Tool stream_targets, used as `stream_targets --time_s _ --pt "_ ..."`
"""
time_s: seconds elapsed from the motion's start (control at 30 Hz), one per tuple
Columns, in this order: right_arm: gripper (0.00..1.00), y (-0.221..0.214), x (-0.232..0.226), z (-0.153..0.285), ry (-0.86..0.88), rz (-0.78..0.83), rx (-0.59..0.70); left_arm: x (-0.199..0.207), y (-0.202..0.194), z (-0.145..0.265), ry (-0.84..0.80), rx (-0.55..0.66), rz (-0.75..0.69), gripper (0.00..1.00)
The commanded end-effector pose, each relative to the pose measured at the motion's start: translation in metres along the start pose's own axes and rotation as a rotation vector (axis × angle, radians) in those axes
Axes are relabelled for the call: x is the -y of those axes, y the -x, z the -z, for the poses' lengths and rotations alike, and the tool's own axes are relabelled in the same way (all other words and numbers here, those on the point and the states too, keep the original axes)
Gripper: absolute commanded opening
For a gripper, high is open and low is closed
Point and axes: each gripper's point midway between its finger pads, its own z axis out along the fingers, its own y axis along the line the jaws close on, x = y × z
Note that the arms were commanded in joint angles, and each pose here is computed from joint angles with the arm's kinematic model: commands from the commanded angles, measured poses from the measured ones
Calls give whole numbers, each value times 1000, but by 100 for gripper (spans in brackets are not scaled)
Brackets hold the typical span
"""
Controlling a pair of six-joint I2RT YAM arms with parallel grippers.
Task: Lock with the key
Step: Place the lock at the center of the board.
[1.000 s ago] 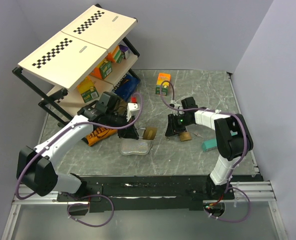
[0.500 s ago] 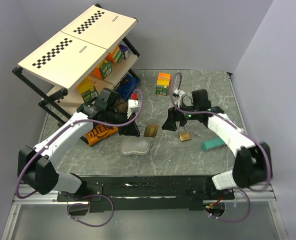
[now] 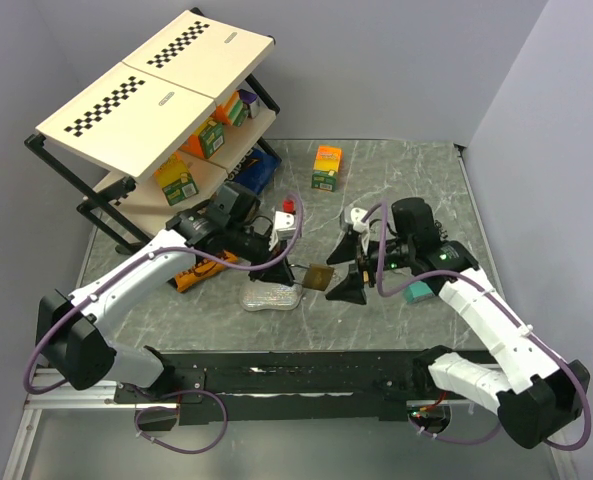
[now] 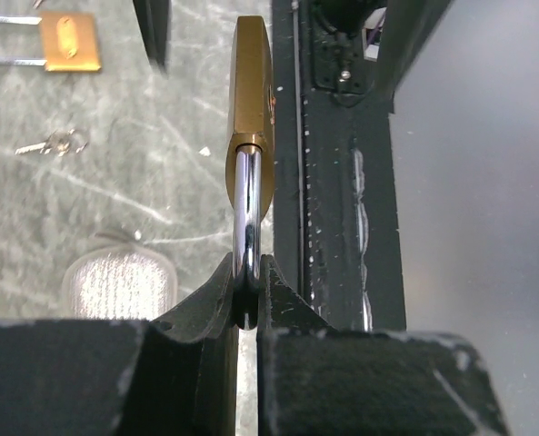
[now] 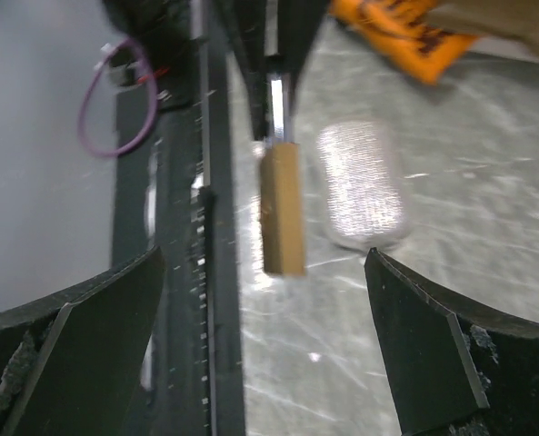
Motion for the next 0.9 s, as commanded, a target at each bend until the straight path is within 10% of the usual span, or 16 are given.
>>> stream_targets --time_s 0.0,0.33,0.43,0.67,0.87 --pt "95 2 -12 -5 26 41 15 23 57 10 -55 140 -193 1" --pt "37 9 -15 -9 22 42 34 28 60 12 -49 145 -183 1" --pt "4 18 -16 -8 27 35 50 28 63 13 -35 154 -168 11" --pt "0 36 15 2 -177 -35 122 -9 82 43 71 322 224 91" --pt "0 68 67 30 -508 -119 305 -36 109 75 142 524 524 96"
